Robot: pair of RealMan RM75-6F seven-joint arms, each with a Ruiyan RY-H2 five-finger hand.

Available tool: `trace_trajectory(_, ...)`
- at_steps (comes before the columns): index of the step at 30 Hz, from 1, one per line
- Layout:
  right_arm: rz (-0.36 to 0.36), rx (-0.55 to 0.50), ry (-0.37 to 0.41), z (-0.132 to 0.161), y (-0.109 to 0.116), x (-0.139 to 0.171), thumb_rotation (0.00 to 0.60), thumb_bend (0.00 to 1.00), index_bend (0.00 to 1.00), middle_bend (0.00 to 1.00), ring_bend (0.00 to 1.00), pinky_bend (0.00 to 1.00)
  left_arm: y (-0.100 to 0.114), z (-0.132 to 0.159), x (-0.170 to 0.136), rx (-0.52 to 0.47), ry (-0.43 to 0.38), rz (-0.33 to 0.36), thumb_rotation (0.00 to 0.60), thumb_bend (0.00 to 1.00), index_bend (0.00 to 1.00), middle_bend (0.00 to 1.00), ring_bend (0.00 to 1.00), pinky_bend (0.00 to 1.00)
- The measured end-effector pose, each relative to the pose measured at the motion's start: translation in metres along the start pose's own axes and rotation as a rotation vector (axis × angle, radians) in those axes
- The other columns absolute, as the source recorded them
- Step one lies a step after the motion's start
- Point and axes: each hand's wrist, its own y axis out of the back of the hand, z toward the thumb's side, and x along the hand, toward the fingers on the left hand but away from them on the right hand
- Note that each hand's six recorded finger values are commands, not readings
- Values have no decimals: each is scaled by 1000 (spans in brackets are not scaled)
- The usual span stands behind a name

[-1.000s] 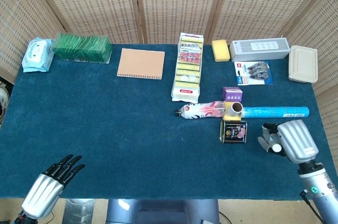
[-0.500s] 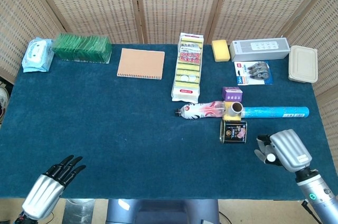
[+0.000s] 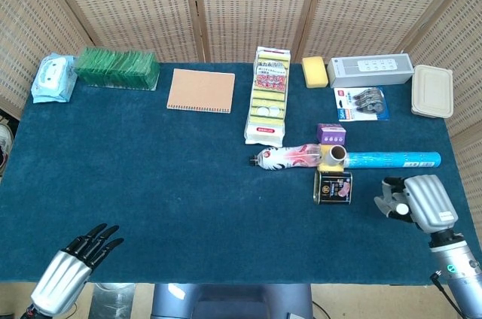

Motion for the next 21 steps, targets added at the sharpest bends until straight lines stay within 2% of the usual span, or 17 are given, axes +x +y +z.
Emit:
trace_trajectory(2,34,24,7,-1,-4,5,600,492,918,1000,1000,1000,-1,-2,2,7,10,2,600,280,221,178,158,406)
trace_trajectory(4,50,52,60,7,-6,7,600,491,918,1000,1000,1000,-2,-1,4,18,12,3,600,281,221,177,158,406)
trace_trajectory(7,35,67,160,27,-6,5,600,484,916,1000,1000,1000,-2,3,1,13,-4,-2,600,281,220,178,158,406)
trace_trajectory(9,22,70,191,34,-5,4,600,479,914,1000,1000,1000,0,3,-1,6,-7,4,600,281,220,178,158,406)
trace_trajectory(11,22,72,181,32,-4,2,600,478,913,1000,1000,1000,5,0,-3,3,5,21,600,281,221,178,158,407)
trace_trajectory(15,17,63,108,19,0,-3,600,477,913,1000,1000,1000,8,-6,-3,12,36,44,600,280,221,178,158,406)
trace_trajectory(19,-75,-13,87,25,11,-18,600,477,913,1000,1000,1000,2,1,-5,1,6,15,600,282,221,178,158,406)
trace_trajectory(21,-80,-49,94,30,11,-23,600,476,913,1000,1000,1000,-1,2,-3,-8,-3,3,600,281,221,178,158,406)
